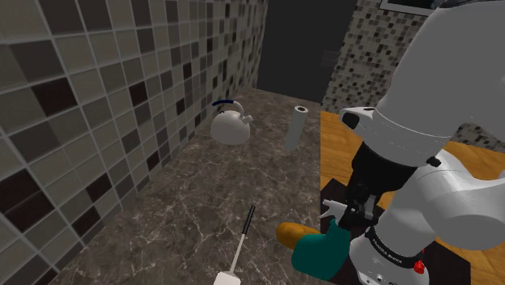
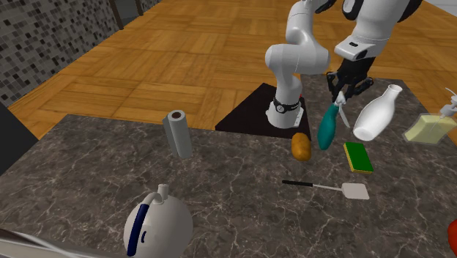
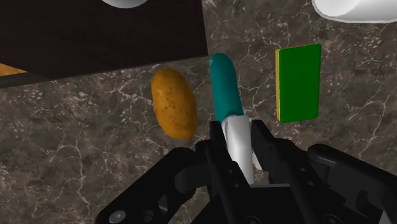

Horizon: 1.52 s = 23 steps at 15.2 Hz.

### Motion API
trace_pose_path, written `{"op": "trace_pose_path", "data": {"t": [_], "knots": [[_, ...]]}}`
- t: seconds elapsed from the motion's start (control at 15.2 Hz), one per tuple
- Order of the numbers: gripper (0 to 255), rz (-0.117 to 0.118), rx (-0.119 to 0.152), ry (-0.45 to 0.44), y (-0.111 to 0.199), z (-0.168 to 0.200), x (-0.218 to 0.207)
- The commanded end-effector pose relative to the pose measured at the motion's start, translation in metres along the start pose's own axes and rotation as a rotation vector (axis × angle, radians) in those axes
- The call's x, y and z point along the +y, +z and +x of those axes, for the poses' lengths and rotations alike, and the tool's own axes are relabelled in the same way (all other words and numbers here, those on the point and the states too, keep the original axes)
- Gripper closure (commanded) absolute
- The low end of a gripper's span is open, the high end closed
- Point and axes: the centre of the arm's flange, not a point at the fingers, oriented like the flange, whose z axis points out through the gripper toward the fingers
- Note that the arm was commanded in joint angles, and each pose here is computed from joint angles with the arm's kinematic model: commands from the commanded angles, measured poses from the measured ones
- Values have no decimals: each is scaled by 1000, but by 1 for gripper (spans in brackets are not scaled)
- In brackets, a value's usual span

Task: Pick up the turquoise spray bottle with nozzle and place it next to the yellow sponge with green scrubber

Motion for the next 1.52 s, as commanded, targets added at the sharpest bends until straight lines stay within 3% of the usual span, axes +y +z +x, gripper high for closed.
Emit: {"op": "trace_pose_path", "data": {"t": [0.0,0.33,0.79,0.86,1.19,1.45], "knots": [[255,0,0,0,10,-1,0],[255,0,0,0,35,0,0],[255,0,0,0,35,0,0],[0,0,0,0,35,0,0],[0,0,0,0,35,0,0],[0,0,0,0,-15,0,0]]}}
